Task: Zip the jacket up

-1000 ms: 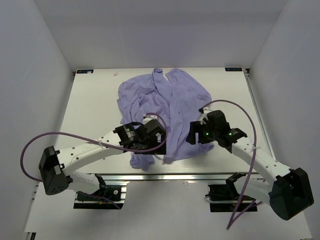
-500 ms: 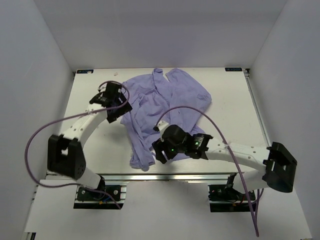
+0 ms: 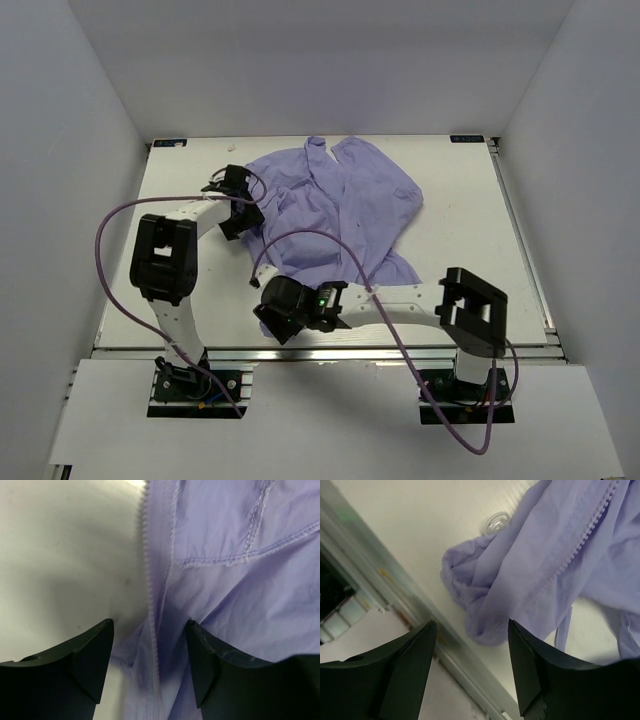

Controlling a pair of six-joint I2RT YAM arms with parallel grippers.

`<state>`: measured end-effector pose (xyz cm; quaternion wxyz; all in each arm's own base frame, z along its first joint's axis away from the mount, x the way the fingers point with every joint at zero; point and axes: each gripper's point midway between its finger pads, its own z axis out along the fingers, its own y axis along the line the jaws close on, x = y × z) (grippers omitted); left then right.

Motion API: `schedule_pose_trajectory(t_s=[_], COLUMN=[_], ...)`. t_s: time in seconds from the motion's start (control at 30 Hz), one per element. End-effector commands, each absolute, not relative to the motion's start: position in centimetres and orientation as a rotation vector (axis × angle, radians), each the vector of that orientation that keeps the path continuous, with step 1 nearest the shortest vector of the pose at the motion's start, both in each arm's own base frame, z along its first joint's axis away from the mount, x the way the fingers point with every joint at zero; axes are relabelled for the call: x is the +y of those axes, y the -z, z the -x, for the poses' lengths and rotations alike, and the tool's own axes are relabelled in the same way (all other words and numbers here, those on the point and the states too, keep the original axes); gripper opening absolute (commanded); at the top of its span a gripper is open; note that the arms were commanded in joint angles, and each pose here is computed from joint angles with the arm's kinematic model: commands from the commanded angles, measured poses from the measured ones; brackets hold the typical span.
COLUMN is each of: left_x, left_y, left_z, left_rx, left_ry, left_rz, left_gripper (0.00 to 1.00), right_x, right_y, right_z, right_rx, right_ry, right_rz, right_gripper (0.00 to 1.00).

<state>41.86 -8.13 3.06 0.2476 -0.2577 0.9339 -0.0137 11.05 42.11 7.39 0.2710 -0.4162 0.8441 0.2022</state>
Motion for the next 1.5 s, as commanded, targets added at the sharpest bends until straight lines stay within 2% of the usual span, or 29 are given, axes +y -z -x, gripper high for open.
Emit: schedule_pose_trajectory(t_s=[0.0,0.03,0.07,0.13,0.17,0.2,0.27,0.3,0.33,0.37,0.53,0.7,0.77,0.87,1.1,1.13,1.17,1.2,1.23,1.27,1.3,1.37,1.4,1.47], left_x=[-8.3,-8.4,-8.5,-8.1,-8.1,-7.9,-7.6,-7.6,-7.6,-7.7,-8.0,-10.2,-11.6,-14.9,-26.1,-26.9,-27.7,-28.3,-28.6,-28.8,-29.1,-29.7,-29.8,-29.9], left_y=[-3.9,-3.6,-3.5,-3.0,-3.3,-3.3,-3.5,-3.9,-4.2,-4.6,-9.2,-16.6,-18.7,-19.5,-14.7,-11.9,-12.0,-11.2,-9.3,-9.1,-9.4,-10.5,-11.1,-13.8], left_z=[-44.6,-44.7,-44.9,-45.0,-45.3,-45.4,-45.5,-45.9,-46.0,-46.1,-47.1,-49.2,-50.0,-50.8,-52.1,-52.3,-52.7,-52.7,-52.5,-52.6,-52.8,-52.7,-52.6,-52.5], left_rx=[2.473,2.479,2.477,2.484,2.48,2.478,2.472,2.466,2.465,2.459,2.355,2.184,2.148,2.156,2.265,2.315,2.316,2.332,2.377,2.383,2.379,2.365,2.356,2.308], left_ry=[0.065,0.068,0.073,0.037,0.025,0.014,-0.014,-0.012,-0.008,0.004,0.07,0.268,0.32,0.299,0.244,0.236,0.253,0.261,0.256,0.266,0.278,0.322,0.33,0.358], left_rz=[0.691,0.69,0.687,0.694,0.692,0.694,0.694,0.68,0.675,0.667,0.627,0.516,0.471,0.378,0.137,0.12,0.113,0.111,0.105,0.111,0.106,0.088,0.063,0.049], left_gripper=[0.69,0.63,0.51,0.4,0.29,0.21,0.0,0.0,0.0,0.0,0.0,0.0,0.0,0.0,0.0,0.0,0.0,0.0,0.0,0.1,0.45,0.85,0.98,0.98], right_x=[42.7,42.7,42.7,42.5,42.3,42.1,42.0,41.9,41.9,42.0,43.1,43.9,43.0,41.1,35.9,35.4,35.0,34.4,34.2,34.1,34.0,33.5,33.2,32.1], right_y=[-7.6,-6.8,-6.8,-6.4,-6.4,-6.3,-6.6,-6.6,-6.6,-6.9,-10.0,-14.2,-13.9,-13.2,-11.4,-11.1,-11.1,-10.4,-10.4,-10.8,-11.1,-11.5,-12.2,-12.4], right_z=[-12.8,-13.0,-13.3,-13.8,-13.9,-14.0,-14.1,-13.9,-13.8,-13.7,-12.3,-9.9,-9.4,-9.2,-9.3,-9.2,-9.3,-9.2,-9.3,-9.5,-9.6,-10.1,-10.5,-11.2], right_rx=[2.265,2.288,2.295,2.304,2.309,2.31,2.309,2.308,2.307,2.302,2.265,2.238,2.276,2.375,2.523,2.536,2.535,2.552,2.554,2.543,2.531,2.512,2.488,2.493], right_ry=[-0.437,-0.404,-0.379,-0.336,-0.316,-0.304,-0.311,-0.32,-0.326,-0.338,-0.506,-0.745,-0.749,-0.765,-0.698,-0.684,-0.681,-0.662,-0.664,-0.673,-0.671,-0.663,-0.667,-0.648], right_rz=[1.081,1.07,1.06,1.031,1.025,1.015,0.999,1.002,1.005,1.012,1.054,1.084,1.076,1.016,0.897,0.894,0.886,0.882,0.876,0.871,0.867,0.845,0.827,0.785], right_gripper=[0.64,0.63,0.62,0.54,0.5,0.46,0.26,0.19,0.03,0.0,0.0,0.0,0.0,0.0,0.0,0.03,0.08,0.29,0.4,0.49,0.55,0.59,0.63,0.64])
